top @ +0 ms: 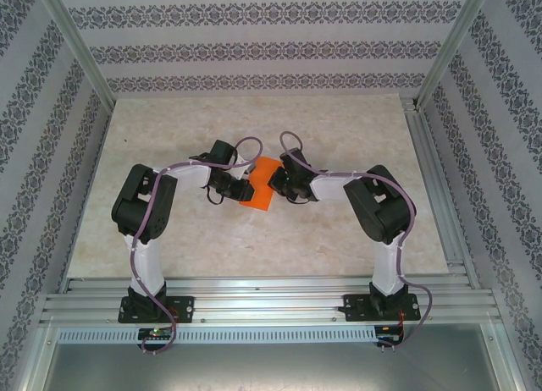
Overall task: Fold a paper plane with a square sheet of paper (fold left side to right side)
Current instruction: Fold the triangle a second time at the center of the table.
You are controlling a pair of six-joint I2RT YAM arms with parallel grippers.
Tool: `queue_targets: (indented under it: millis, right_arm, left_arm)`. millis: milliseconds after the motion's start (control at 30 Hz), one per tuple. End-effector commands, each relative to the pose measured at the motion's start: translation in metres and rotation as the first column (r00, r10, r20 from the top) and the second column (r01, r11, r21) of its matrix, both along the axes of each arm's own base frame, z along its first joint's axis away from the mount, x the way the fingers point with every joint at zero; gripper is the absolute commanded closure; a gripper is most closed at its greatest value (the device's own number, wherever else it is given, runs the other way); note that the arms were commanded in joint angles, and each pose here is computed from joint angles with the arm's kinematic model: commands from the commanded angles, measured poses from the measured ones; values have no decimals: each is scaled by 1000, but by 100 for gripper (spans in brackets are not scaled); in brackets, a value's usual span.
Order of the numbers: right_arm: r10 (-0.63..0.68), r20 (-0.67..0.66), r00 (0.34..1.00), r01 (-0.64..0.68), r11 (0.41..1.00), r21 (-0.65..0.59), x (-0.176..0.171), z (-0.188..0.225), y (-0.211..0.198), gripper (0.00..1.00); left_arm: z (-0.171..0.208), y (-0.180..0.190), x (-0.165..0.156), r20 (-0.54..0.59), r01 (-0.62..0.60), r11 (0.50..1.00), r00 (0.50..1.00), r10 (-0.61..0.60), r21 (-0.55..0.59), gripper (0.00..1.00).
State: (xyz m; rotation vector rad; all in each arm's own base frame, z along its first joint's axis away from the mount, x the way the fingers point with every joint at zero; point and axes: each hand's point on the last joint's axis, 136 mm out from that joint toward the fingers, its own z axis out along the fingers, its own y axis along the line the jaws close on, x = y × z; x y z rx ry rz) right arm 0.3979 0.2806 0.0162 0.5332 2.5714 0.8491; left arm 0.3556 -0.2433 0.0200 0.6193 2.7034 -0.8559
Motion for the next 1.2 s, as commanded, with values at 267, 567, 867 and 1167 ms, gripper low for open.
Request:
queue_targets:
  millis: [267, 567, 867, 1167]
  right_arm:
    - [80, 95, 992, -84, 996, 38, -2, 47, 30, 91]
    - [78, 27, 997, -79, 996, 52, -2, 14, 56, 91]
    - [52, -71, 996, -58, 996, -74, -22, -31, 25, 92]
    - [43, -97, 994, -54, 992, -116, -30, -44, 9, 92]
  left_arm:
    - [-34, 16, -25, -92, 22, 994, 996, -12, 105, 82]
    - [-33, 14, -25, -88, 22, 995, 996, -13, 101, 82]
    - [-26, 13, -25, -78, 17, 996, 997, -11, 89, 80]
    - [-24, 30, -41, -97, 2, 990, 995, 12, 141, 79]
